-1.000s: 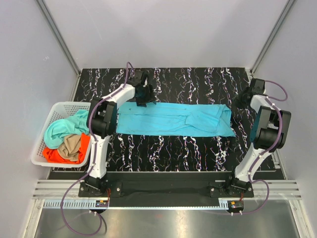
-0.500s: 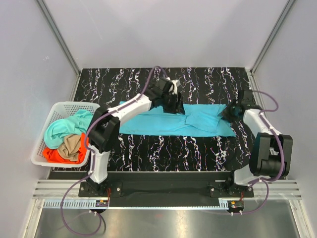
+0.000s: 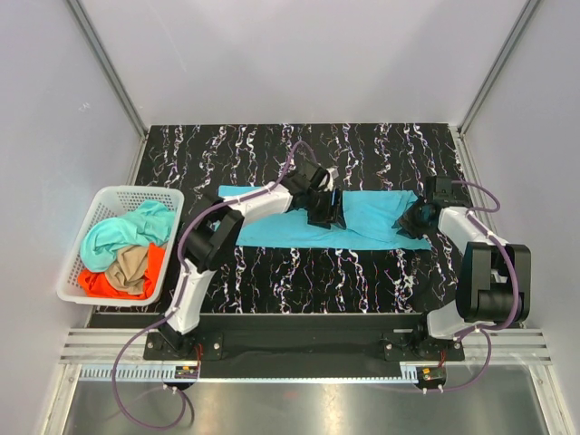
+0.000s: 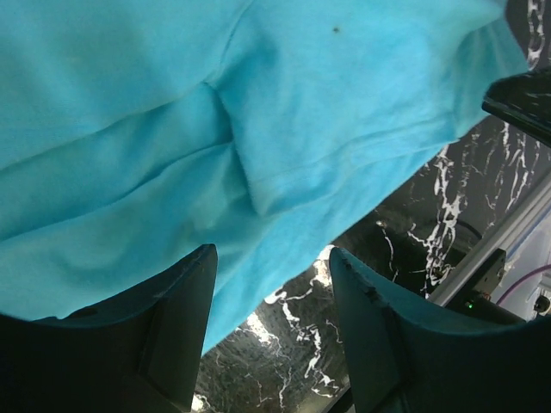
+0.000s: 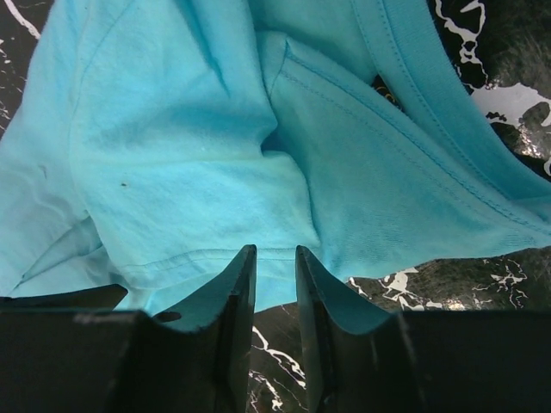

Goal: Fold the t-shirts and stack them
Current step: Fold the tshirt

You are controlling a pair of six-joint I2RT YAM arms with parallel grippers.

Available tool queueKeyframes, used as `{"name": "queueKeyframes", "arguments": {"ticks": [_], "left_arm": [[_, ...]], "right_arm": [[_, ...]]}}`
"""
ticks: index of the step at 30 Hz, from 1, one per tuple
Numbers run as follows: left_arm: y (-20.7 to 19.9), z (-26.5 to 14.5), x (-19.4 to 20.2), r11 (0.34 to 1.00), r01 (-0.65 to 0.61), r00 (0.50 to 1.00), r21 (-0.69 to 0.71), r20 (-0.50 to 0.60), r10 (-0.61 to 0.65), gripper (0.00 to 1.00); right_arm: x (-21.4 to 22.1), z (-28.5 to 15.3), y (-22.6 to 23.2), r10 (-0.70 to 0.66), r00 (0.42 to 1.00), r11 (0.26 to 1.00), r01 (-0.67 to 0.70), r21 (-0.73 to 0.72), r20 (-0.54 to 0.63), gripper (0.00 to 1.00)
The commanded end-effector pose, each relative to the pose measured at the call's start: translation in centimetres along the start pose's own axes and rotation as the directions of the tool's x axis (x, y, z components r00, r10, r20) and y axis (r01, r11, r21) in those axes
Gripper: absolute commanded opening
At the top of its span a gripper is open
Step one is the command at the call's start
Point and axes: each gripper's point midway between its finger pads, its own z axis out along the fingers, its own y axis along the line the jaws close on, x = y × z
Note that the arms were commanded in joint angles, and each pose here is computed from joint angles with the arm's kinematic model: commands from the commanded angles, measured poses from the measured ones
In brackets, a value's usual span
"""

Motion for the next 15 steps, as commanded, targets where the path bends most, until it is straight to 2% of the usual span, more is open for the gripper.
{"name": "queueKeyframes", "arguments": {"ticks": [1, 15], "left_arm": [[-1.9, -0.1, -1.5, 0.998, -0.019, 0.999, 0.053, 0.042, 0.017, 0.61], [-1.5, 1.2, -3.0, 1.0, -0.003, 0.998, 0.017, 0.061, 0.002, 0.6]], "right_arm": [[-0.3, 0.2, -0.3, 0.01, 0.999, 1.0, -0.01, 0.014, 0.038, 0.32], [0.5, 0.9, -1.6, 0.011, 1.0, 0.998, -0.012, 0.055, 0.026, 0.31]]}}
